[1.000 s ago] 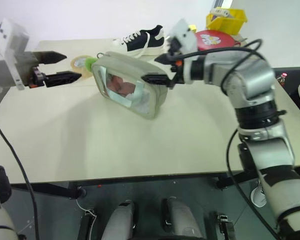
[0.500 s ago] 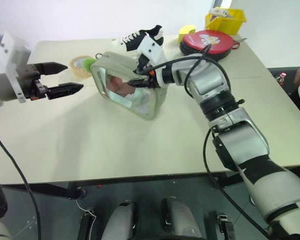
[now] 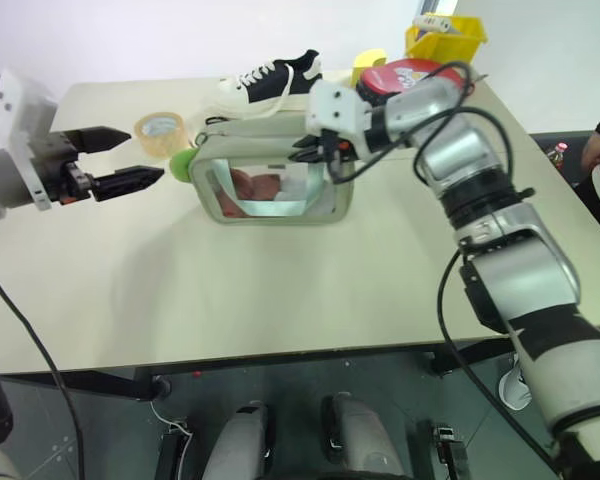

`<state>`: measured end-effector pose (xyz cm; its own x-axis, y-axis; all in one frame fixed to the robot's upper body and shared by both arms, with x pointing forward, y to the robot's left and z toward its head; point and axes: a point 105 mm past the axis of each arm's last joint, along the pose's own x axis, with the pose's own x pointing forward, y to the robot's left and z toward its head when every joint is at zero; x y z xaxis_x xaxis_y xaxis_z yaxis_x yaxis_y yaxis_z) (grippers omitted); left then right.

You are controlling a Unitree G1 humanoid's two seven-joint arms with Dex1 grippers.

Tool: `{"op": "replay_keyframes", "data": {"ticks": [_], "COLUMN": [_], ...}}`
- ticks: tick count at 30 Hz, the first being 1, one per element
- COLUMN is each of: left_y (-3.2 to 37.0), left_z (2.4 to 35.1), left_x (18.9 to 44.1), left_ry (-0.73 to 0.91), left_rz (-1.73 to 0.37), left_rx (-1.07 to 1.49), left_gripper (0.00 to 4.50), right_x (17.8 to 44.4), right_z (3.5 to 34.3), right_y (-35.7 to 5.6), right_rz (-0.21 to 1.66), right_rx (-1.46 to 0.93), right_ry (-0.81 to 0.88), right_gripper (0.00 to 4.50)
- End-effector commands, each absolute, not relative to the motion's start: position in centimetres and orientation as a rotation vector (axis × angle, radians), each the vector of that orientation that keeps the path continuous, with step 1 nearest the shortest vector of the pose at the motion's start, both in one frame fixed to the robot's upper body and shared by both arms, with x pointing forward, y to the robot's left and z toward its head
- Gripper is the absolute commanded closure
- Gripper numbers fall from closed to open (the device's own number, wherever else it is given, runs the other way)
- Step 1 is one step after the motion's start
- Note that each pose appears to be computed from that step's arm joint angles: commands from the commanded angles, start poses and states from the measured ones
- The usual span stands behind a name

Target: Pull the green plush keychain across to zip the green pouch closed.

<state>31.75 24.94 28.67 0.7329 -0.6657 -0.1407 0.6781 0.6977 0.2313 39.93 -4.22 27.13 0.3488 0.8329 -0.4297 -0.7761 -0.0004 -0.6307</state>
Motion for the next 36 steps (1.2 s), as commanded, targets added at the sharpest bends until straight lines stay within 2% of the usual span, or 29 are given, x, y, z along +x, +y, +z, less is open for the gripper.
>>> {"op": "replay_keyframes", "data": {"ticks": [1,8,15,20,24,27,32,36], "left_y": [25.0,24.8,24.3,24.0,24.1,24.1,24.4,25.4], "left_z": [30.2,30.2,30.3,30.1,30.1,30.2,29.9,29.4], "left_x": [31.5,31.6,31.6,31.5,31.5,31.6,31.6,31.5], "left_ry": [-0.012,-0.011,-0.013,-0.007,0.001,0.003,0.014,0.036], "left_rz": [-0.746,-0.761,-0.783,-0.797,-0.798,-0.801,-0.794,-0.763], "left_rx": [0.306,0.308,0.308,0.312,0.318,0.319,0.311,0.297], "left_gripper": [0.0,0.0,0.0,0.0,0.0,0.0,0.0,0.0], "right_x": [37.7,35.3,35.4,34.5,34.5,34.4,33.7,32.4], "right_z": [28.9,28.3,28.5,26.4,26.0,26.5,28.9,30.3], "right_y": [-3.7,-3.7,-4.4,-4.3,-4.3,-4.3,-5.5,-7.8], "right_rz": [1.34,1.389,1.355,1.385,1.369,1.355,1.309,1.258], "right_rx": [-0.924,-0.879,-0.864,-0.863,-0.845,-0.824,-0.797,-0.744], "right_ry": [-0.184,-0.171,-0.182,-0.169,-0.161,-0.168,-0.195,-0.173], "right_gripper": [4.46,4.46,4.46,4.46,4.46,3.41,0.89,0.89]}}
